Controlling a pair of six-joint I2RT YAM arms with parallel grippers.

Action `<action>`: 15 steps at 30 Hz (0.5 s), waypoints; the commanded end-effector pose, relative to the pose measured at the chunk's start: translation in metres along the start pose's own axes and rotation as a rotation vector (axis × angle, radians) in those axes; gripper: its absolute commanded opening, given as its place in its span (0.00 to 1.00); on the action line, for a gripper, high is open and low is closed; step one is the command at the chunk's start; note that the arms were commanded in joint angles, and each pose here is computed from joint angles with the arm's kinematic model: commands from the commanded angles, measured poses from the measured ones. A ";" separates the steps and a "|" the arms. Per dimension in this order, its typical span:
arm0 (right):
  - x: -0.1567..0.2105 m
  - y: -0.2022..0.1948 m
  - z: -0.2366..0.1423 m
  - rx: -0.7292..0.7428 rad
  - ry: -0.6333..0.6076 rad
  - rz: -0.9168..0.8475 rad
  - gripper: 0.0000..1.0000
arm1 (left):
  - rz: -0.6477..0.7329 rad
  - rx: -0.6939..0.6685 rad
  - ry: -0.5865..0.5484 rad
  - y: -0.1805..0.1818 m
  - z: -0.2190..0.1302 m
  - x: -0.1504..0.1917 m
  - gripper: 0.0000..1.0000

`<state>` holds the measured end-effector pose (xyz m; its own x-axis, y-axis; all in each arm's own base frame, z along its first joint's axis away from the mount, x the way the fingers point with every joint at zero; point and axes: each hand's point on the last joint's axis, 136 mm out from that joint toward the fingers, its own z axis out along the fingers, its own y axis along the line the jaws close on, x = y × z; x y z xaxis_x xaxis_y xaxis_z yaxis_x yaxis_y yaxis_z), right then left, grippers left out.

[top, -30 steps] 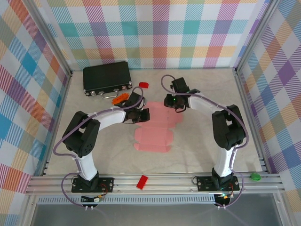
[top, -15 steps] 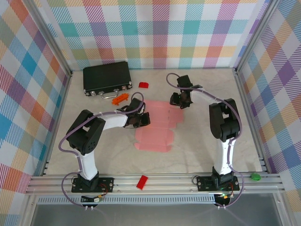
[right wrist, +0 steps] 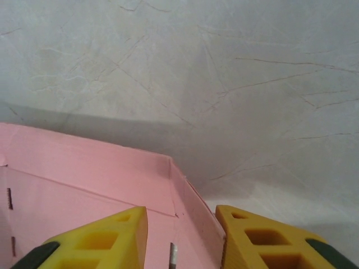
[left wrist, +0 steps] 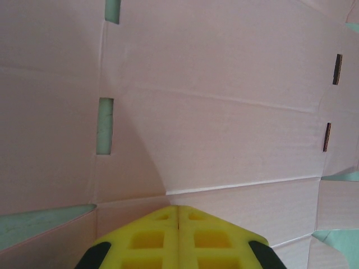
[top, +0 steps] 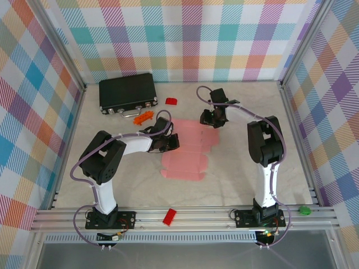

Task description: Fold the paper box

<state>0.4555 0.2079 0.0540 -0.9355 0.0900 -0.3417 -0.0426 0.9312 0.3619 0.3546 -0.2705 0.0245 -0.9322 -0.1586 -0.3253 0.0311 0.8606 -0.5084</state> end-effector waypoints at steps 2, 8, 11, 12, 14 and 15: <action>-0.001 0.020 -0.013 -0.085 -0.007 -0.047 0.36 | -0.016 -0.091 0.075 0.025 0.011 0.027 0.00; 0.001 0.038 -0.011 -0.153 0.005 -0.082 0.34 | -0.010 -0.096 0.080 0.026 0.011 0.027 0.00; 0.002 0.045 -0.006 -0.178 0.023 -0.084 0.34 | -0.009 -0.102 0.084 0.027 0.012 0.028 0.00; 0.002 0.047 -0.005 -0.183 0.027 -0.086 0.34 | -0.009 -0.103 0.085 0.028 0.012 0.028 0.00; 0.002 0.051 -0.002 -0.197 0.034 -0.086 0.34 | -0.007 -0.103 0.086 0.028 0.012 0.028 0.00; 0.002 0.052 0.000 -0.203 0.037 -0.085 0.34 | -0.007 -0.104 0.087 0.028 0.012 0.029 0.00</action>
<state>0.4468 0.2410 0.0650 -0.9425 0.0250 -0.3333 -0.1399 0.8761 0.4614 0.3545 -0.2704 0.0243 -0.9324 -0.1574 -0.3254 0.0318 0.8609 -0.5077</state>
